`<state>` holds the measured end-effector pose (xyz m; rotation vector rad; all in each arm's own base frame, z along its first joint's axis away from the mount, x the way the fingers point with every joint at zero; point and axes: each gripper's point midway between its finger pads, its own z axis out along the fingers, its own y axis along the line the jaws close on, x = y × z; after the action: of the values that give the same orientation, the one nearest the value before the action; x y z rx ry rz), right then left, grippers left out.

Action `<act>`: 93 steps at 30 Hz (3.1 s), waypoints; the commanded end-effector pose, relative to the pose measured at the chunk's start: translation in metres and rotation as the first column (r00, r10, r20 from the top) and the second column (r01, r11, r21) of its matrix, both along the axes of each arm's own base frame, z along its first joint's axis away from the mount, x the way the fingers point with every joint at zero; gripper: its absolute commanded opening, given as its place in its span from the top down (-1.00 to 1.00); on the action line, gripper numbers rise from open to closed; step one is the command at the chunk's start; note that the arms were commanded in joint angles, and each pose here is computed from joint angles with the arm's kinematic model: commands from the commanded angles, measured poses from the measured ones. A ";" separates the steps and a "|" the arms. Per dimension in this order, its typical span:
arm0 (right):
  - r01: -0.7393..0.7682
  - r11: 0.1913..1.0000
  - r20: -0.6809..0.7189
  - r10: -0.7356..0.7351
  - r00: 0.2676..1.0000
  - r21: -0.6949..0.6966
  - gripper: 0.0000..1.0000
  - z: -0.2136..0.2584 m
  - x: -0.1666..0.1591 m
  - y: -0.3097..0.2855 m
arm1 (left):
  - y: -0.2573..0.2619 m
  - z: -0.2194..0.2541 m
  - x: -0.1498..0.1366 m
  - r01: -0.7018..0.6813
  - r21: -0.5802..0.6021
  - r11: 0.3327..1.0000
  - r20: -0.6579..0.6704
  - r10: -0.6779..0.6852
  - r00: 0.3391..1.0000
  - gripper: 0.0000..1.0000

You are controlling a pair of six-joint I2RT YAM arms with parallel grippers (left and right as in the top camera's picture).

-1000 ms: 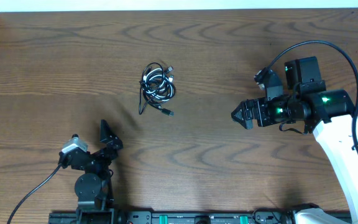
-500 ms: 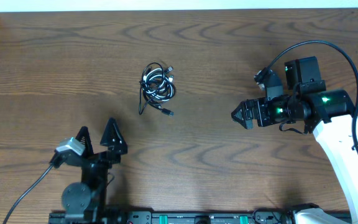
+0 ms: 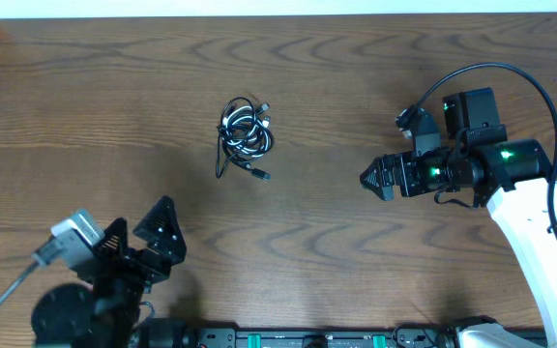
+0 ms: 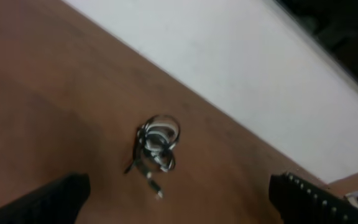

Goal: Untangle cables
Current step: 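Lift the left arm and move its gripper toward the cable bundle, then lower the left gripper onto the cable bundle's left side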

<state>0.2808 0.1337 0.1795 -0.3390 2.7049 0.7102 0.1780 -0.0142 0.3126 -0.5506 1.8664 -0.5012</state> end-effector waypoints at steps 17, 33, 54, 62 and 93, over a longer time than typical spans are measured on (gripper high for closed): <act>-0.010 1.000 0.014 0.010 1.000 0.001 -0.99 0.004 0.003 0.002 | -0.003 -0.081 0.034 0.143 0.059 0.988 -0.685 -0.064 0.725 -0.96; -0.010 1.000 0.014 0.010 1.000 0.001 -0.99 0.004 0.003 0.002 | -0.003 -0.171 0.051 0.175 -0.006 0.985 -0.933 -0.068 0.352 0.86; -0.010 1.000 0.014 0.010 1.000 0.001 -0.99 0.004 0.003 0.002 | -0.003 -0.196 0.061 0.172 -0.016 0.985 -0.953 -0.067 0.296 0.14; -0.010 1.000 0.014 0.010 1.000 0.001 -0.99 0.004 0.003 0.002 | -0.004 -0.197 0.074 0.127 -0.008 0.992 -0.937 -0.052 0.346 -0.74; -0.010 1.000 0.014 0.010 1.000 0.001 -0.99 0.004 0.003 0.002 | -0.047 -0.279 0.159 0.188 0.078 0.979 -0.854 -0.032 0.520 -0.06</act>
<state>0.2808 0.1337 0.1795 -0.3390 2.7049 0.7102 0.3355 -0.0630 0.0501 -0.6103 2.8699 -0.1631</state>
